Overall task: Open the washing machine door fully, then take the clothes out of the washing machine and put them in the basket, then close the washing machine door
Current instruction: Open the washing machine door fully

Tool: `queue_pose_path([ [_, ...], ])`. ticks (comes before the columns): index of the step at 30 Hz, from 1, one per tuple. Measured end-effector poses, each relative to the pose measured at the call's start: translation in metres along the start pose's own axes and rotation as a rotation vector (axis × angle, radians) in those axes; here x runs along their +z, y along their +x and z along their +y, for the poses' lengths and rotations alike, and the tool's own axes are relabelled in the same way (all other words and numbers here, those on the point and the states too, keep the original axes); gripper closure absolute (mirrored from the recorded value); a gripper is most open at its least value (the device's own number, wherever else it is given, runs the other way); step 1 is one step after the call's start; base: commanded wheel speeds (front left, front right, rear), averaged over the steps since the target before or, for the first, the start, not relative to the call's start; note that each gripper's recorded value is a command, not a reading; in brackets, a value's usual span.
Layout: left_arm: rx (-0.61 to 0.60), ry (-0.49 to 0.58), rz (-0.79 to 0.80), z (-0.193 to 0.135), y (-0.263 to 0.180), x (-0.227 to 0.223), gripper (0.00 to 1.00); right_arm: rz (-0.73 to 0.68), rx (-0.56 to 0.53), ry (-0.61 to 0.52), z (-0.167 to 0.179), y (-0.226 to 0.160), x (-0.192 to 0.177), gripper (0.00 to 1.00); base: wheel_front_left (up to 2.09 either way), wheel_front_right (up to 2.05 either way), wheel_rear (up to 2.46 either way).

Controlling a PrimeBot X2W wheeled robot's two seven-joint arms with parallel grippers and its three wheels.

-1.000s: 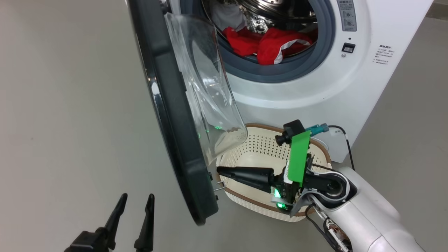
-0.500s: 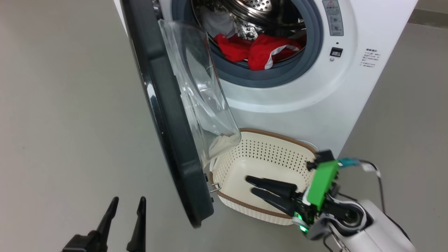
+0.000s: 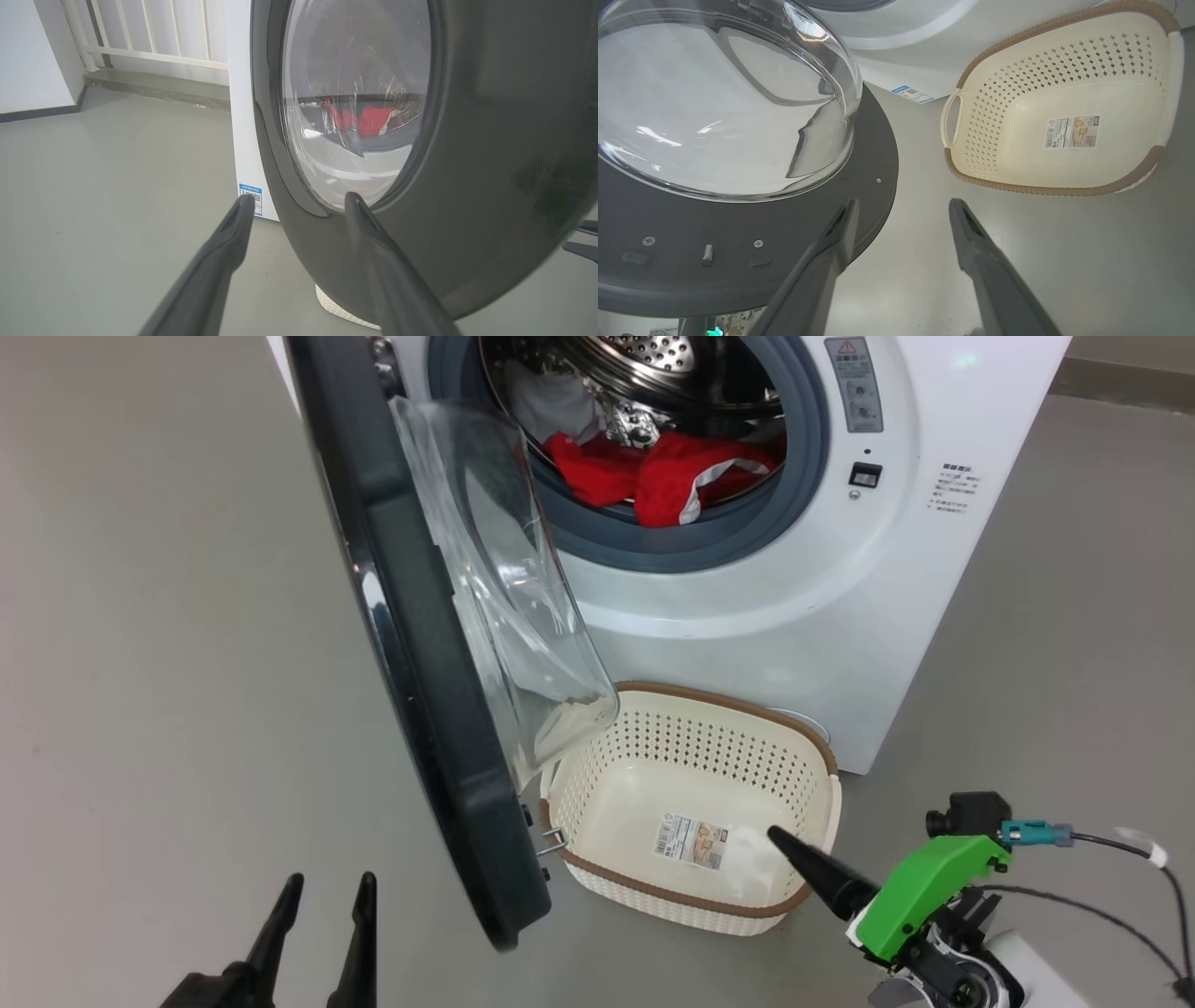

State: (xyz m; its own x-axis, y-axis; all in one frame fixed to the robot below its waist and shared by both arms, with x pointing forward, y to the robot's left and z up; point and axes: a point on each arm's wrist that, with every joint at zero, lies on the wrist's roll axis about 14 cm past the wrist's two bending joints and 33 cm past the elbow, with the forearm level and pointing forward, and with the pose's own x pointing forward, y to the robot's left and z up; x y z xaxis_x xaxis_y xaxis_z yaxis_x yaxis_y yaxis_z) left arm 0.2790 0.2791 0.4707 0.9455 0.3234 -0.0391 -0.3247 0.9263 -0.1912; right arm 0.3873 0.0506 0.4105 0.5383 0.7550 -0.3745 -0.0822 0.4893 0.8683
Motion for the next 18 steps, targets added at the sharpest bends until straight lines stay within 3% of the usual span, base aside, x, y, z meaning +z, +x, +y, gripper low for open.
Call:
queue_pose_path([
  [10, -0.011, 0.002, 0.006, -0.004, 0.003, -0.002, 0.00, -0.222, 0.011, -0.388, -0.001, -0.011, 0.018, 0.00, 0.00, 0.00, 0.00],
  [14, -0.012, 0.001, 0.006, -0.004, 0.003, -0.002, 0.00, -0.238, 0.017, -0.531, -0.001, -0.013, 0.021, 0.00, 0.00, 0.00, 0.00],
  [18, -0.010, 0.002, 0.007, -0.003, 0.004, -0.002, 0.00, -0.337, 0.013, -0.645, 0.009, -0.017, 0.054, 0.00, 0.00, 0.00, 0.00],
])
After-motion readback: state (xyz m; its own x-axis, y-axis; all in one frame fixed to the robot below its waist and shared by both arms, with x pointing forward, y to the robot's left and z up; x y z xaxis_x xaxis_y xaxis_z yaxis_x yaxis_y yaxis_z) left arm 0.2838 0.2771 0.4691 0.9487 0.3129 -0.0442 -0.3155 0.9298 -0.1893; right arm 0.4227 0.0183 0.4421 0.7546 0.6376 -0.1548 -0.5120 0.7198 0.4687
